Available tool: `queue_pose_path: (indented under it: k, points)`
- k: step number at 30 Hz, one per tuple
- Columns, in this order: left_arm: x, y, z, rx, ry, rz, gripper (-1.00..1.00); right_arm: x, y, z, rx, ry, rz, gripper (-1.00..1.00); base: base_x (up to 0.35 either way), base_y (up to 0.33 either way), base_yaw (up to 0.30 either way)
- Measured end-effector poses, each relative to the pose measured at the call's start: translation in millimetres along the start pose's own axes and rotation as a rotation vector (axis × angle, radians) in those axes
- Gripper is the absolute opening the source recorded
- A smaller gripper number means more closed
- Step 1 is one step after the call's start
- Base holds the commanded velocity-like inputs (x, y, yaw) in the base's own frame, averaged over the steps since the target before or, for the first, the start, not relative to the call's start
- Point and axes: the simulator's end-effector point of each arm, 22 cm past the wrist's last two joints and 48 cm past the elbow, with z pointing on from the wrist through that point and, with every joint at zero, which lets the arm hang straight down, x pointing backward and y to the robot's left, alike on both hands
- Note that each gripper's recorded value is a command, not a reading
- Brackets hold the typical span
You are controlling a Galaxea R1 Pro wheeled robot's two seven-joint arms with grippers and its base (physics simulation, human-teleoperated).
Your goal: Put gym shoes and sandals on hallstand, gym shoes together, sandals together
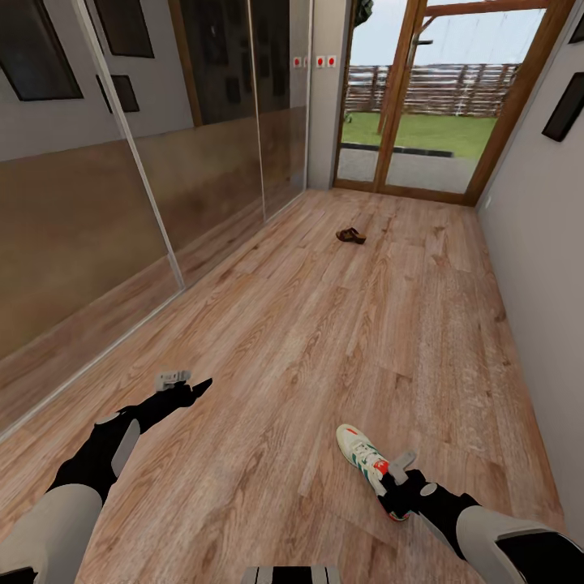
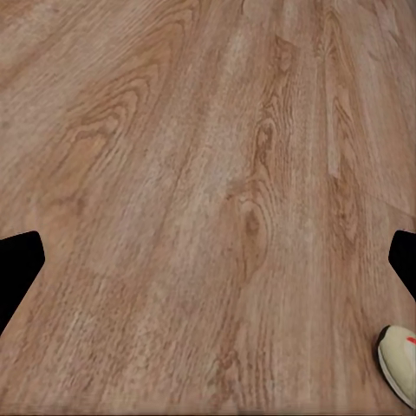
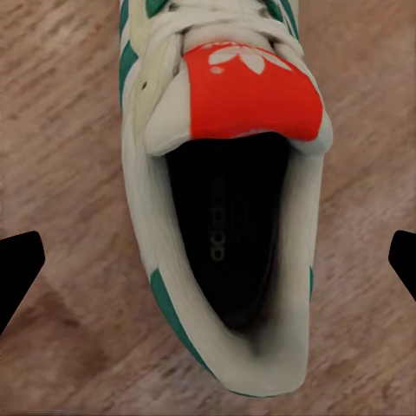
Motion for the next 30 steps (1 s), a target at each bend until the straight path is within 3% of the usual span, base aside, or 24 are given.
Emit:
queue_pose_path:
  k: [30]
  points:
    - [32,12,10.4,-0.012,0.048,-0.020,1.00,26,7,15.5,-0.020,0.047,0.006,1.00,0.000,0.000,0.000]
